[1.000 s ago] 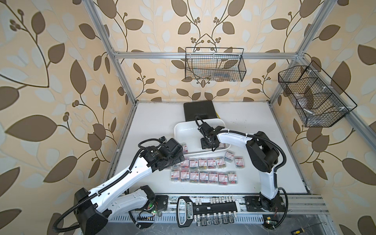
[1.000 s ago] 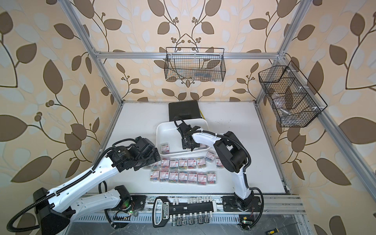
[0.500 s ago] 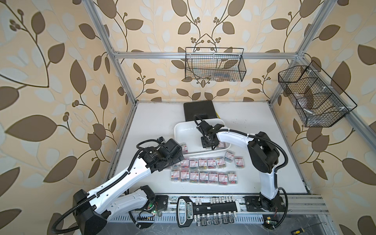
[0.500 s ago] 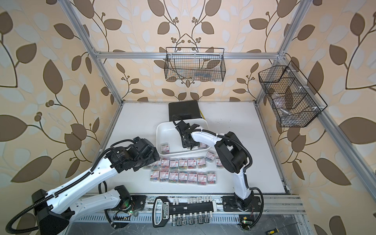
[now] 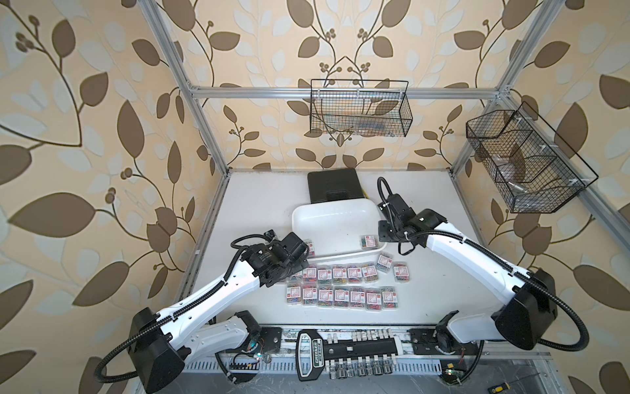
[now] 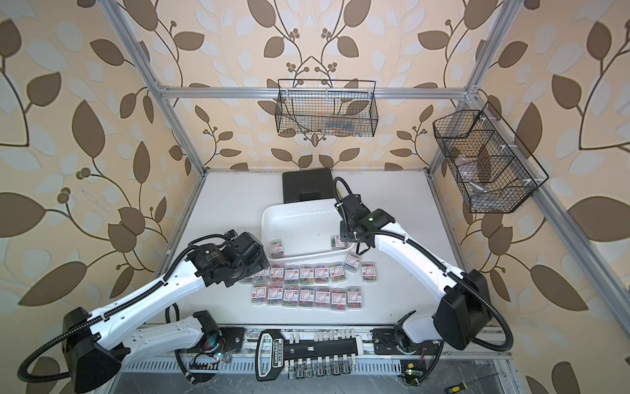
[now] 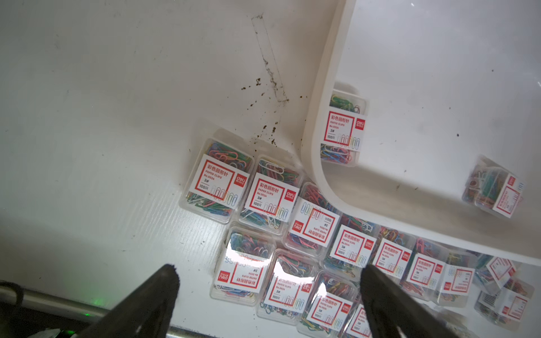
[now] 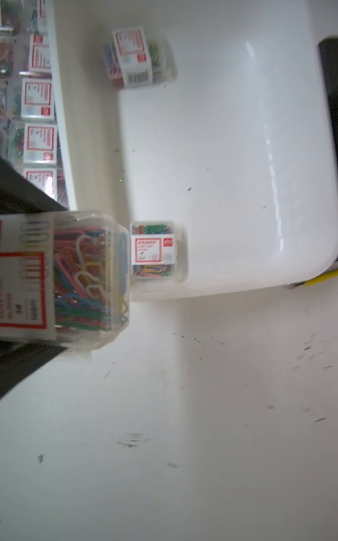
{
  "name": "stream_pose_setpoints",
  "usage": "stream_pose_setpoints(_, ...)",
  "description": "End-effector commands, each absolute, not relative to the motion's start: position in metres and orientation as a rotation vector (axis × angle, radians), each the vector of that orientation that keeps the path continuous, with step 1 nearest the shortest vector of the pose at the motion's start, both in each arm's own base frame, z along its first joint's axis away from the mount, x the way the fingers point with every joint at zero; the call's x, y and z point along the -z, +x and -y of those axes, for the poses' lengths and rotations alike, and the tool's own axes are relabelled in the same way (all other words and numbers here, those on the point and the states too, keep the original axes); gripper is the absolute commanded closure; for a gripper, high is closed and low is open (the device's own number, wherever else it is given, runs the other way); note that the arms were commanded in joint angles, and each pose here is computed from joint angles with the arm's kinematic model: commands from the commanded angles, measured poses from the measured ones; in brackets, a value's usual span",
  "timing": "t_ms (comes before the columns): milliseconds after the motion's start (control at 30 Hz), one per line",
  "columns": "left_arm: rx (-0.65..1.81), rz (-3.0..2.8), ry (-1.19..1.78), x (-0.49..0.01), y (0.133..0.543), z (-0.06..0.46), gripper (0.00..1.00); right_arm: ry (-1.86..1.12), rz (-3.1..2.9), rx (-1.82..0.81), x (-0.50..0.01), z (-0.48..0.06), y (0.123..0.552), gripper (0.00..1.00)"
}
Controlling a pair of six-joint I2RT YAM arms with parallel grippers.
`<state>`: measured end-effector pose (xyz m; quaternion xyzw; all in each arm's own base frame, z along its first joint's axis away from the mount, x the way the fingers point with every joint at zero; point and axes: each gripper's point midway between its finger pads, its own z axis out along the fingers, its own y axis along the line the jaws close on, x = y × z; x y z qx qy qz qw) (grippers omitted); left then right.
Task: Take the paper clips out of the storage box
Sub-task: Place the boxed paper clips at the center of the board.
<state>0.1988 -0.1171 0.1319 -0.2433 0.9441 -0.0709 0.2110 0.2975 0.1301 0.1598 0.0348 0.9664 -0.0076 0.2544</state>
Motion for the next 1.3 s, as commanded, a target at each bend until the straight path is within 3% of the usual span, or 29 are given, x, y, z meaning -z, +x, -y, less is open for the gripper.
stream_pose_setpoints(0,0.177,-2.586,-0.685,-0.136,0.208,0.113,0.01,0.158,-2.706,0.114,-0.139,-0.100,0.264,0.50)
stream_pose_setpoints(233,0.166,-2.598,-0.661,-0.134,0.213,0.118,0.01,0.207,-2.780,0.160,-0.099,-0.072,0.219,0.51)
stream_pose_setpoints(533,0.198,-2.586,-0.652,-0.138,0.214,0.121,0.01,0.202,-2.838,0.148,-0.077,-0.081,0.196,0.54)
stream_pose_setpoints(700,0.202,-2.573,-0.670,-0.136,0.211,0.116,0.01,0.214,-2.831,0.097,-0.074,-0.079,0.175,0.50)
stream_pose_setpoints(1267,0.186,-2.599,-0.632,-0.132,0.210,0.118,0.01,0.165,-2.903,0.035,-0.029,-0.090,0.157,0.47)
